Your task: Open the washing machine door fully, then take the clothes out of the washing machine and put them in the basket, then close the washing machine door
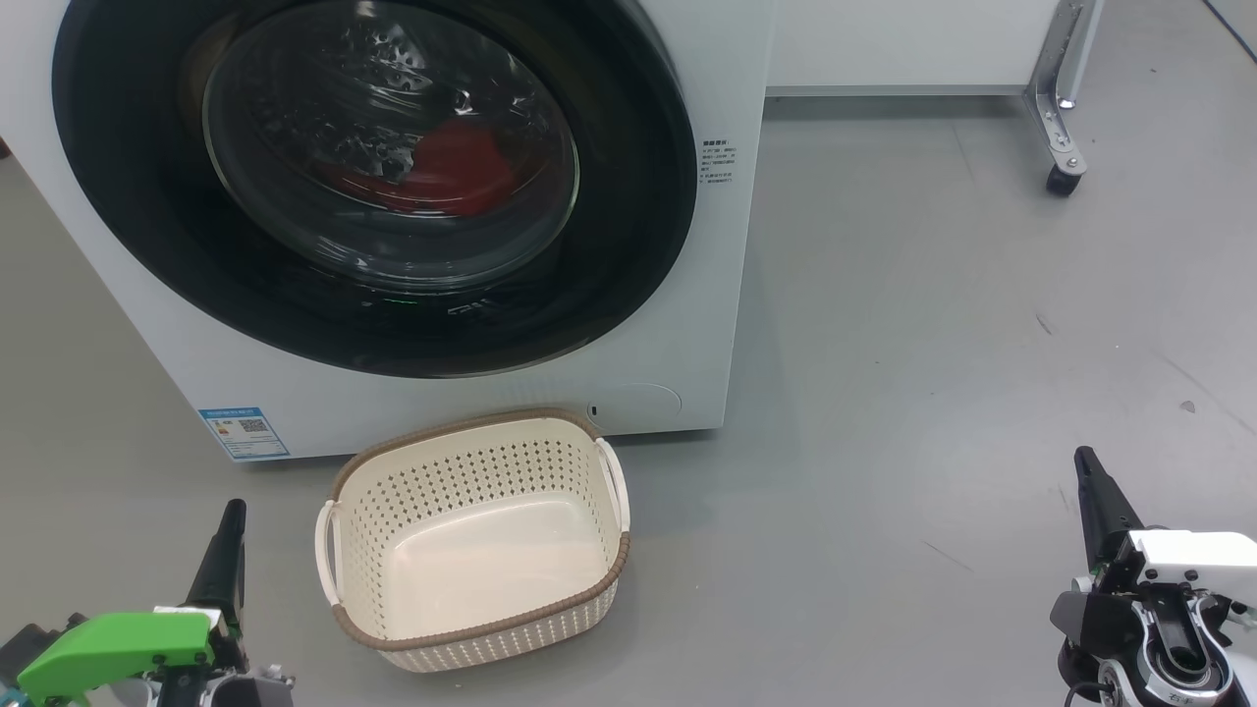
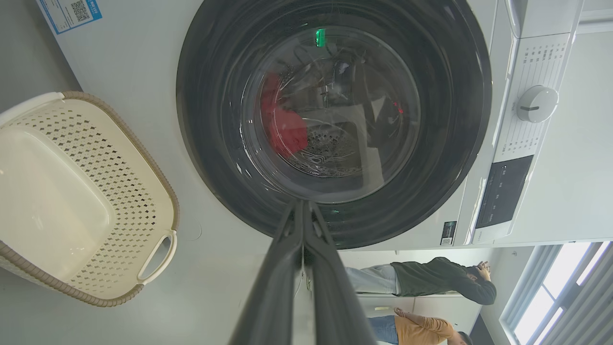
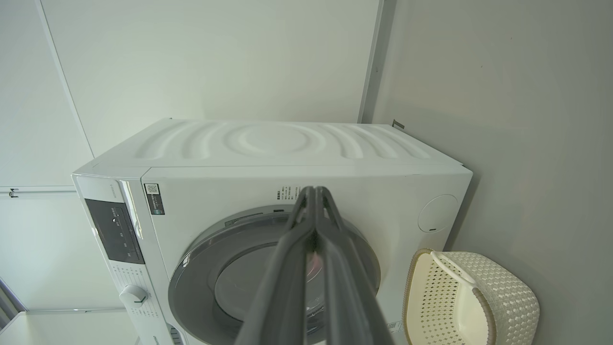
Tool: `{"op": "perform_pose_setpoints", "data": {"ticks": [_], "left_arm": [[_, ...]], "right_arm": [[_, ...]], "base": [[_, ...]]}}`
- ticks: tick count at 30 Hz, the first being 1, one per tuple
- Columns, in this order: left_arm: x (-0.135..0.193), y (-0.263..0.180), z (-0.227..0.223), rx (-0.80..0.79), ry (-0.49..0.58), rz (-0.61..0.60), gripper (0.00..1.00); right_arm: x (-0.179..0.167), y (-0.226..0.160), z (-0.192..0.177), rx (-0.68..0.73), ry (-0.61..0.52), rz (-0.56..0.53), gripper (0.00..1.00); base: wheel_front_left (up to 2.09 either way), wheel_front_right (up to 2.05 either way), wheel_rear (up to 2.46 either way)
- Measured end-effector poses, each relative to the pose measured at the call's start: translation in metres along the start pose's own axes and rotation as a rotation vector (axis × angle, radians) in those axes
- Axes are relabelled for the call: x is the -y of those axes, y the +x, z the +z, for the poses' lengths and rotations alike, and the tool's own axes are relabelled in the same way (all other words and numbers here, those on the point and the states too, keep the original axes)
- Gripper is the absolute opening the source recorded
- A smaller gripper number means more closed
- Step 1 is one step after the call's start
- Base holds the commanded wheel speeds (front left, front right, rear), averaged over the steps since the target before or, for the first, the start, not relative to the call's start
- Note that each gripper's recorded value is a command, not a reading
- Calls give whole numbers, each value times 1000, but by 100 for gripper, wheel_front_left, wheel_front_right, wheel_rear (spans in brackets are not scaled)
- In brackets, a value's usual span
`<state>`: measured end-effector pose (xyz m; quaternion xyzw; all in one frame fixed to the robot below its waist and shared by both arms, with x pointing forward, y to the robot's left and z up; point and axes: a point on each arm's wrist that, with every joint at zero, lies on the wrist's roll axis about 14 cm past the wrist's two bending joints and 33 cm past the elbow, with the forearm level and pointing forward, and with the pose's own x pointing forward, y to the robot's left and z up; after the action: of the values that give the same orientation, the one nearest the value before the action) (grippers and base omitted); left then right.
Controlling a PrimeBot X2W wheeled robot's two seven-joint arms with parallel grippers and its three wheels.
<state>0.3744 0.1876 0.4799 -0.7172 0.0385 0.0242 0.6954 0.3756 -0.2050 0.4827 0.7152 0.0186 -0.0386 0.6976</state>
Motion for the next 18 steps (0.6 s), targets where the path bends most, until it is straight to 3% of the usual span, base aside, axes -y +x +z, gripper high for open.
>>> {"op": "perform_pose_setpoints", "data": {"ticks": [18], "left_arm": [[0, 0, 0, 0, -1, 0, 0]], "right_arm": [[0, 0, 0, 1, 0, 0, 0]], "base": [[0, 0, 0]]}}
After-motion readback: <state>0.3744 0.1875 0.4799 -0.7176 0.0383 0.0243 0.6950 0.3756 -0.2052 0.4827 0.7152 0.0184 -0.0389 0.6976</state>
